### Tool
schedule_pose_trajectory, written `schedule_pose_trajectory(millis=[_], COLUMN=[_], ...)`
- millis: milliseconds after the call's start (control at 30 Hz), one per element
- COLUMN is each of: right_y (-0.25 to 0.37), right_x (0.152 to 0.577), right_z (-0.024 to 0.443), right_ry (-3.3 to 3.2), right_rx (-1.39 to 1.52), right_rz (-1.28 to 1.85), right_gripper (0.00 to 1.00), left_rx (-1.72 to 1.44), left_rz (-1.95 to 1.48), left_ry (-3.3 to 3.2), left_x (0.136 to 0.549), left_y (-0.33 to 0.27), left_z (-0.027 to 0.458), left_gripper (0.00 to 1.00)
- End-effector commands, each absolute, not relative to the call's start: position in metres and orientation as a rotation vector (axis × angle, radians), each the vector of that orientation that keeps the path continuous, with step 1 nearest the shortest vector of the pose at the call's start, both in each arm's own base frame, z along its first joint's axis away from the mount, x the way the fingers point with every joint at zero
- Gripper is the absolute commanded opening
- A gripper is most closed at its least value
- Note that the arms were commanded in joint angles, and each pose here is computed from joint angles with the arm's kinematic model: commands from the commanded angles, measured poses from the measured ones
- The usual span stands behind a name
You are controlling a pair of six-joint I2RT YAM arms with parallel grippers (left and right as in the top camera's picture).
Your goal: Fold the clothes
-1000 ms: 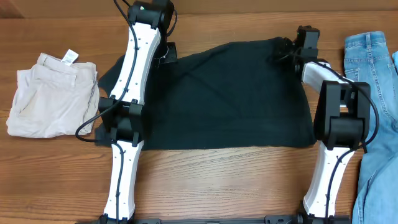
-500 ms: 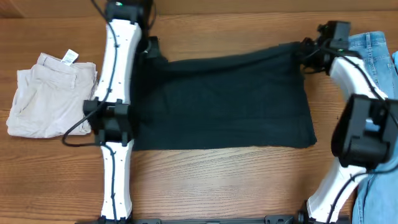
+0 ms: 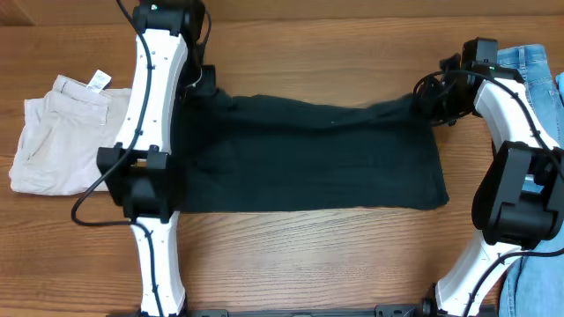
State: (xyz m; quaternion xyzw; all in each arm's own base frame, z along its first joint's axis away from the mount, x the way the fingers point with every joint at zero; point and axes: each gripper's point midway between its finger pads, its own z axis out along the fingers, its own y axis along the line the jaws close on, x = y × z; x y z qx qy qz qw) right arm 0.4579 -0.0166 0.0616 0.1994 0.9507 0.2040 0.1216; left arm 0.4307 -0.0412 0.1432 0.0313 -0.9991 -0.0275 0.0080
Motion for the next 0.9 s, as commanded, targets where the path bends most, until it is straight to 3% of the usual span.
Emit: schedule_pose_trajectory(millis=[0,167,533,567,600,633,667,733,767,800,867], right_y=[-0.023,-0.047,-0.059,-0.059,-0.058,-0.058,-0.058,-0.058,-0.058,-0.058,-0.058], right_x=[0.444,0.402,0.357,0.355,0.354,0.352,0.351,0.351,0.351,0.351,0.354], right_z=[0.074,0.06,0.058,0.058,0.058,0.059,0.059,0.062,0.066,0.07,0.08], right_ry=[2.808,2.978,3.15,3.156,3.163,3.171,3.173,3.176,3.178,3.177,3.164], right_rx=[0.594,0.689,0.744,0.746,0.747,0.75,0.751,0.753,0.754,0.753,0.75], right_rz=[0.551,0.273,0.087,0.086,0.086,0.086,0.086,0.086,0.086,0.086,0.089], right_gripper=[0.04,0.04,0.04,0.08,0.19,0.4,0.51,0.54,0.55,0.55,0.55], left_rx=[0.043,-0.001,-0.034,-0.034,-0.034,-0.034,-0.033,-0.03,-0.02,-0.007,0.015], left_rz=[-0.172,-0.241,-0.292,-0.293,-0.292,-0.292,-0.292,-0.305,-0.31,-0.307,-0.294], left_ry=[-3.104,-3.024,-2.943,-2.943,-2.943,-2.944,-2.948,-2.969,-2.989,-3.011,-3.055], left_x=[0.404,0.374,0.356,0.356,0.356,0.356,0.356,0.356,0.355,0.354,0.351], left_y=[-0.029,-0.019,-0.011,-0.011,-0.011,-0.011,-0.011,-0.009,-0.007,-0.005,-0.002], left_z=[0.159,0.154,0.14,0.14,0.14,0.141,0.142,0.15,0.157,0.164,0.179], left_gripper=[0.04,0.04,0.04,0.04,0.04,0.05,0.2,0.4,0.62,0.7,0.7])
